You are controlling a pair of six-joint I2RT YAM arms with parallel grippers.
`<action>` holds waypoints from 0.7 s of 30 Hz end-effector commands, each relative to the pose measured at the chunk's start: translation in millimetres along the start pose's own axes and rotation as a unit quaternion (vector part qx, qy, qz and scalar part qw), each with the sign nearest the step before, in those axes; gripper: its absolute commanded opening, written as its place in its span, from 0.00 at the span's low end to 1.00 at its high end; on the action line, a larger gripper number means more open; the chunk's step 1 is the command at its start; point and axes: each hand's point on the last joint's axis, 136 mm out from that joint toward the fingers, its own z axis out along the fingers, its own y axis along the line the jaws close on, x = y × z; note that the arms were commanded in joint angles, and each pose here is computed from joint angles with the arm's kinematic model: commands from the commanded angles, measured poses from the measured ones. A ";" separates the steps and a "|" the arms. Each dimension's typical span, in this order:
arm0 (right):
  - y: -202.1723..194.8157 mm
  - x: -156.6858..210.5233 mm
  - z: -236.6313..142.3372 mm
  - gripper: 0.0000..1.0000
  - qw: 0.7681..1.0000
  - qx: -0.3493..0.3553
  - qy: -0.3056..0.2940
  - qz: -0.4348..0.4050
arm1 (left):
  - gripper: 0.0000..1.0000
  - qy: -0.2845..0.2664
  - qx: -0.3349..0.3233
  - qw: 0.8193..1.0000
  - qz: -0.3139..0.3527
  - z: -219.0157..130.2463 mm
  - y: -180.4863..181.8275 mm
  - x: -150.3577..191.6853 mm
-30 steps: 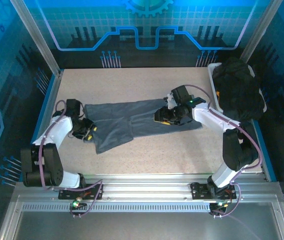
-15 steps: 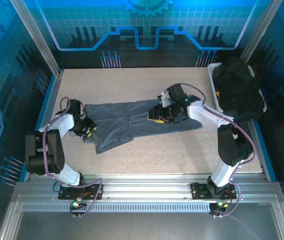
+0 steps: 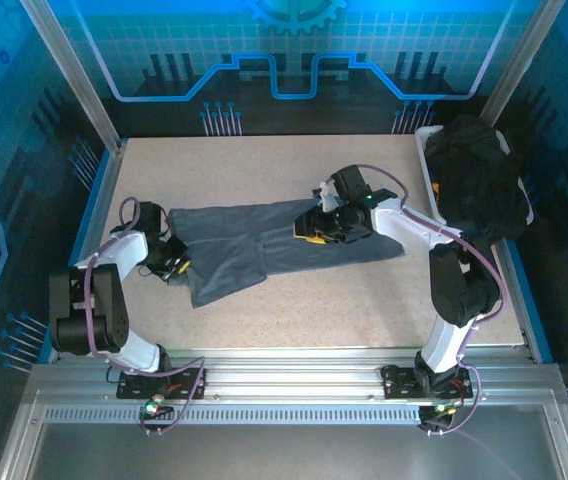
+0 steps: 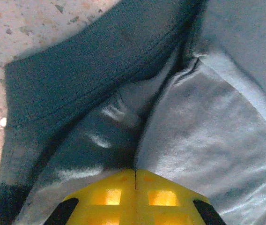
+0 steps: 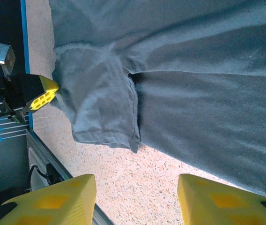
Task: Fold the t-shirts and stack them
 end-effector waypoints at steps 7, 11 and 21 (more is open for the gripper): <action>15.8 -14.0 -10.1 0.49 1.000 -0.025 -0.013 -0.001 | 0.00 -0.004 0.000 0.998 -0.059 -38.3 -18.8 -6.8; 15.8 -16.6 -12.6 0.49 1.000 -0.025 -0.015 -0.001 | 0.00 0.003 -0.011 0.998 -0.066 -43.1 -30.6 -18.3; 9.1 -11.2 -20.8 0.49 0.999 -0.022 -0.023 0.005 | 0.00 0.010 -0.046 0.998 -0.040 -35.2 -59.9 -61.5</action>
